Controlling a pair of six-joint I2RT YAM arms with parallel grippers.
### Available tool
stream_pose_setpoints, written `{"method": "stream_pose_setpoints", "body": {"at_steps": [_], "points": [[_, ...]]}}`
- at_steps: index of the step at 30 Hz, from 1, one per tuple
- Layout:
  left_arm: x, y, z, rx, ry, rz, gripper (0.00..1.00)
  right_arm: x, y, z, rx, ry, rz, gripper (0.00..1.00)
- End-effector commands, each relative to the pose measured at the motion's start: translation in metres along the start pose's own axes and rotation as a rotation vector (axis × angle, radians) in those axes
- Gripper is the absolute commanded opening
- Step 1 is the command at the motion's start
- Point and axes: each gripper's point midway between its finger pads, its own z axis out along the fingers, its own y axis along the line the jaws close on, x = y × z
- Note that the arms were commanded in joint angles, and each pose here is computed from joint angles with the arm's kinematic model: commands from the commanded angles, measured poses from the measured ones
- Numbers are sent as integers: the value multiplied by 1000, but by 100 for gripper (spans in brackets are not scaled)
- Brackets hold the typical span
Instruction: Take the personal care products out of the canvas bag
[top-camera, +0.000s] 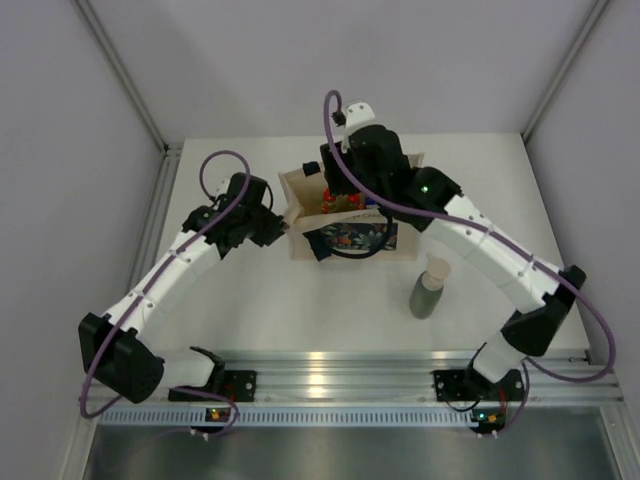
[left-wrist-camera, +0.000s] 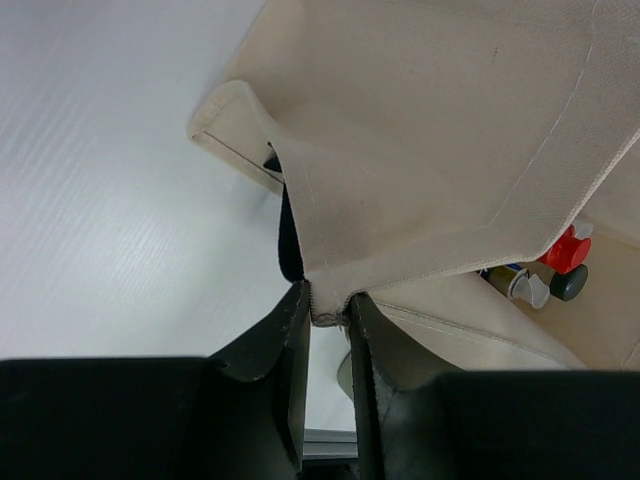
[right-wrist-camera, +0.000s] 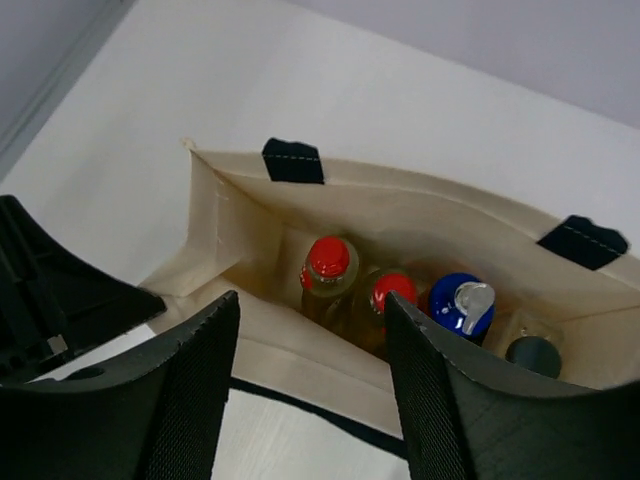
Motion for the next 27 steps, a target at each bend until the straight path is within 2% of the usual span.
{"method": "stream_pose_setpoints", "body": {"at_steps": [1, 2, 7, 11, 27], "points": [[0, -7, -9, 39, 5, -20, 0, 21, 5, 22, -64, 151, 35, 57], [-2, -7, -11, 43, -7, -22, 0, 35, 5, 36, -54, 203, 26, 55], [-8, -5, -16, 50, -41, -21, 0, 39, 18, 58, -89, 237, 10, 52], [-9, -4, -16, 48, -45, -21, 0, 61, 15, 79, -59, 305, -3, 51], [-3, 1, -12, 33, -23, -12, 0, 104, -10, 110, 15, 414, -33, 47]]}}
